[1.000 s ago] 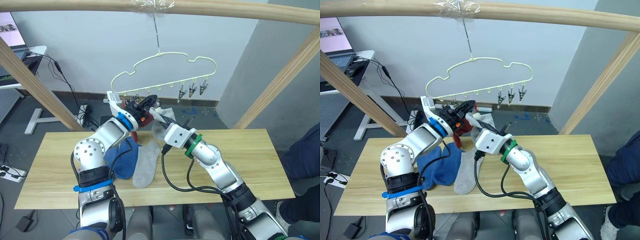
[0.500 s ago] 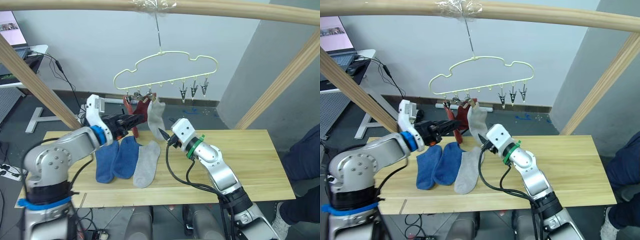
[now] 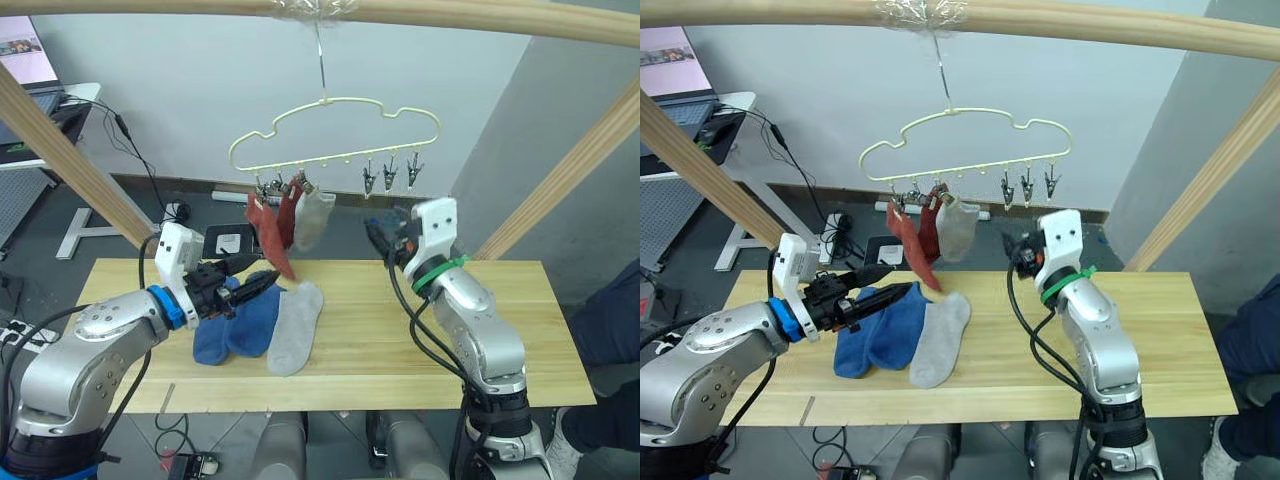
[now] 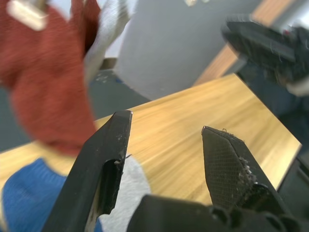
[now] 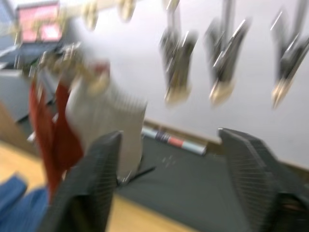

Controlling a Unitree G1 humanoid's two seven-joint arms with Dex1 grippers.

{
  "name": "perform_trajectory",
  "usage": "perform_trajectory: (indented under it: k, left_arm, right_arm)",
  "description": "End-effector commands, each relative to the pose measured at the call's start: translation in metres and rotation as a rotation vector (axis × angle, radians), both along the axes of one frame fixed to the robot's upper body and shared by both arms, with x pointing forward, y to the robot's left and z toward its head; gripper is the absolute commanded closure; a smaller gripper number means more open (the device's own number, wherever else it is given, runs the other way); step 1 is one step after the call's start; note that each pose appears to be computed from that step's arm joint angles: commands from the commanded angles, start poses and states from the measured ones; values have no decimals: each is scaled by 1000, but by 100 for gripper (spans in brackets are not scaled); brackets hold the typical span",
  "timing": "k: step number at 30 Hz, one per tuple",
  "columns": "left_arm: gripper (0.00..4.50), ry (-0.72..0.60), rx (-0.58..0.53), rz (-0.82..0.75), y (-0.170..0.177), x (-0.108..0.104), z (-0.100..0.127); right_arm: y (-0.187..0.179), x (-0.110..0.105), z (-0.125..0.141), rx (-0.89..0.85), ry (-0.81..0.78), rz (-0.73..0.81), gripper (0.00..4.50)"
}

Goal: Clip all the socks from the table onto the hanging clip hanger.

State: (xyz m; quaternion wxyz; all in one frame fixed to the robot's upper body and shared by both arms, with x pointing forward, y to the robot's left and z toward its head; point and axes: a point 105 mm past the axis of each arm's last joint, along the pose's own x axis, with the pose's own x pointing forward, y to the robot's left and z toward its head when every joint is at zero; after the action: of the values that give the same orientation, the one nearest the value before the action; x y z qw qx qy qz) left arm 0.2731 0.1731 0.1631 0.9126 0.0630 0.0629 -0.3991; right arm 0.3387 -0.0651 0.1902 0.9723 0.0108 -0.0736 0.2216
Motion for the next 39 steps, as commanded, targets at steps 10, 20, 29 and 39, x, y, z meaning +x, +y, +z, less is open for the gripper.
perform_trajectory:
  k: [10, 20, 29, 39]
  left_arm:
    - [187, -303, -3, -89, -19, 9, 51]
    - [187, -346, -27, -55, -20, 8, 60]
    - [187, -413, -30, -76, -18, 1, 70]
    - [187, -445, -39, -67, -18, 2, 74]
  right_arm:
    - [20, 12, 29, 134, -41, -57, 180]
    - [34, 34, 34, 223, -4, -44, 180]
    - [63, 33, 45, 218, -43, 53, 180]
    - [70, 40, 54, 235, -64, 67, 180]
